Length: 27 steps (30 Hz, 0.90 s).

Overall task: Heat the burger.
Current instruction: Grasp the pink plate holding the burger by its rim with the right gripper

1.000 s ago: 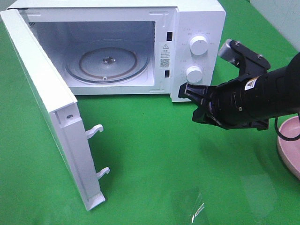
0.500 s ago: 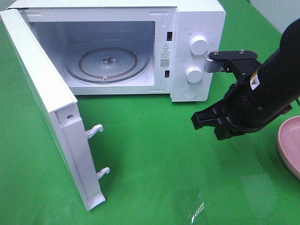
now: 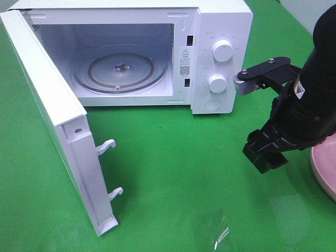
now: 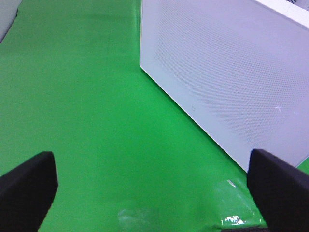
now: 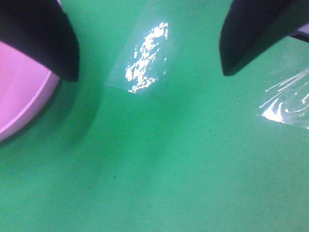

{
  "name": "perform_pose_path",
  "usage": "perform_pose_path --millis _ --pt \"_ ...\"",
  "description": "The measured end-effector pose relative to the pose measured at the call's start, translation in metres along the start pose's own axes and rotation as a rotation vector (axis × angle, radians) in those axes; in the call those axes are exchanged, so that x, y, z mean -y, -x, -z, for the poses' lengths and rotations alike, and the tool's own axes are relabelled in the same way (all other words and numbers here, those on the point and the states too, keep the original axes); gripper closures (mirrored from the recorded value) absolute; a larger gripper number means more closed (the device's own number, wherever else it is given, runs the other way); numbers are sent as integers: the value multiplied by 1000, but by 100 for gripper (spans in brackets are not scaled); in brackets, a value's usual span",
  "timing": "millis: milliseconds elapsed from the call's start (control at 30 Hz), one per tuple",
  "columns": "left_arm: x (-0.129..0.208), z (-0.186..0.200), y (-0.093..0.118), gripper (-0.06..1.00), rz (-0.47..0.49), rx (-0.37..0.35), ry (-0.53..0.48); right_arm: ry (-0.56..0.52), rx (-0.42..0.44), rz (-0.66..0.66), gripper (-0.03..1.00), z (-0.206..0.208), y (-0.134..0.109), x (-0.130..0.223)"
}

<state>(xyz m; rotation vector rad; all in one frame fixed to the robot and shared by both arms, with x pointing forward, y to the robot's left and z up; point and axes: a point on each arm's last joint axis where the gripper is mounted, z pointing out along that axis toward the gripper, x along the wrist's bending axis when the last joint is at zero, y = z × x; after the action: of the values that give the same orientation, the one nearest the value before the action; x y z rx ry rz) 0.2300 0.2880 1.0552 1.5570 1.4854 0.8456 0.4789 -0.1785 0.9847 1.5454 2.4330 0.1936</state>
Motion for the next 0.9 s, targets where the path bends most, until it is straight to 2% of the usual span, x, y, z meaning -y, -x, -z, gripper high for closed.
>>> perform_pose_path --millis 33,67,233,467,533,700,900 --pt "0 0 0 -4 0 0 0 0 0 0 18 0 0 0" --pt "0 0 0 -4 0 0 0 2 9 15 11 0 1 0" --pt "0 0 0 -4 0 0 0 2 31 -3 7 -2 13 -1" --pt "0 0 0 -4 0 0 0 -7 58 -59 9 -4 32 1" --pt "0 0 0 -4 0 0 0 -17 74 -111 12 -6 48 3" --pt "0 0 0 -4 0 0 0 -28 87 -162 16 -7 63 6" --pt "0 0 0 -4 0 0 0 -71 110 -237 18 -15 85 21"
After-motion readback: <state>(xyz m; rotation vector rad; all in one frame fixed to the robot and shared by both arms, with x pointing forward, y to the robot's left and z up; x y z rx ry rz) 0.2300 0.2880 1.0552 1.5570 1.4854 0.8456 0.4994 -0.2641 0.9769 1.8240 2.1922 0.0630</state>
